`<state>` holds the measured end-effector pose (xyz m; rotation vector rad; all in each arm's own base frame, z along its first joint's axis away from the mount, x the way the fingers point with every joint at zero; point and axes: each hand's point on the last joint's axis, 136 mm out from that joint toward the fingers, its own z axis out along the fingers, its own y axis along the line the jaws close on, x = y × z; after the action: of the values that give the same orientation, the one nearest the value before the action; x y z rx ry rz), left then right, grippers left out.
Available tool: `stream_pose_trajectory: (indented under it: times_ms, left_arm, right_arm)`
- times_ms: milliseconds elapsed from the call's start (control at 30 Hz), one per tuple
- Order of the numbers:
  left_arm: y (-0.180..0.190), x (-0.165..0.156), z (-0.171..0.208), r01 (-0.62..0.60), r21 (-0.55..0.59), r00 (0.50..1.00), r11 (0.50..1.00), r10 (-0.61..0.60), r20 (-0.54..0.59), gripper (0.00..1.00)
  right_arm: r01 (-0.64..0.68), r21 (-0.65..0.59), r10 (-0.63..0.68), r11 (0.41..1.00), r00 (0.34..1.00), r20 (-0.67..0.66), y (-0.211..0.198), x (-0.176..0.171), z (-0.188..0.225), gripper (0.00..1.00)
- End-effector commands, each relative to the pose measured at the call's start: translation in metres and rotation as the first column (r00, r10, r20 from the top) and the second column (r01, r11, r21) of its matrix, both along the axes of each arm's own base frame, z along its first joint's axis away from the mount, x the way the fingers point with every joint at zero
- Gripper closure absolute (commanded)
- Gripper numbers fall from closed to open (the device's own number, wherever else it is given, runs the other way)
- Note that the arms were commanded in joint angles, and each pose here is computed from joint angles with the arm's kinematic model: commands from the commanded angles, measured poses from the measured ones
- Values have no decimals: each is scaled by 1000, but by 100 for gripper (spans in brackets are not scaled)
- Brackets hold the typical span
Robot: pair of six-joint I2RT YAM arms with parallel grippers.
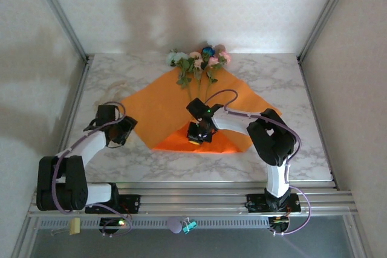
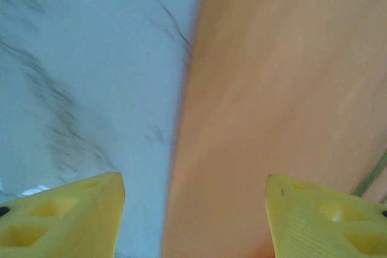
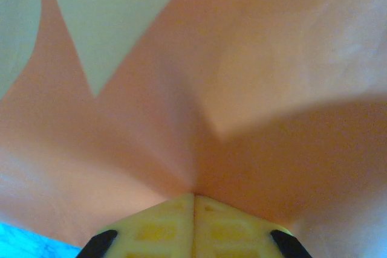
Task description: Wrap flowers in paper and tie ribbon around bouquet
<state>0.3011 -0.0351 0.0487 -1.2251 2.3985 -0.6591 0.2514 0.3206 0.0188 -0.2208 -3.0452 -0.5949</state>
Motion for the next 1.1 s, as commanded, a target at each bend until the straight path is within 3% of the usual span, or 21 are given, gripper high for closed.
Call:
stream_pose_trajectory:
  times_ms: [0, 167, 300, 400, 533, 600, 733, 900, 1067]
  left_arm:
    - [-43, -16, 4, 106, -56, 994, 993, -106, 3, 37]
    - [-88, -52, 10, 70, -177, 996, 982, -58, 71, 36]
    - [-103, -59, 15, 17, -275, 988, 961, 25, 150, 38]
    - [-106, -52, 17, 26, -278, 983, 960, 26, 181, 39]
    - [-109, -56, 1, 57, -202, 995, 978, -38, 96, 43]
    - [-110, -54, 3, 60, -198, 993, 978, -39, 112, 45]
    - [-114, -47, 7, 59, -230, 986, 971, -22, 163, 59]
    - [-123, -44, 10, 170, -120, 975, 978, -149, 165, 99]
    - [-131, -50, 12, 301, 24, 946, 953, -302, 117, 100]
  right_arm:
    - [97, -60, -102, 994, 991, -87, -24, -8, -35, 92]
    - [186, -24, -187, 982, 968, -168, -34, -12, -56, 93]
    - [179, -14, -178, 984, 970, -164, -33, -11, -54, 93]
    - [176, -10, -175, 984, 971, -165, -32, -12, -52, 93]
    - [172, -20, -172, 985, 971, -166, -35, -13, -53, 93]
    - [171, -20, -172, 985, 971, -167, -36, -13, -53, 93]
    - [175, -21, -176, 984, 971, -163, -37, -13, -51, 93]
    - [143, 19, -141, 989, 985, -99, -29, -1, -28, 85]
    - [61, 95, -59, 994, 998, -27, -13, 10, 11, 78]
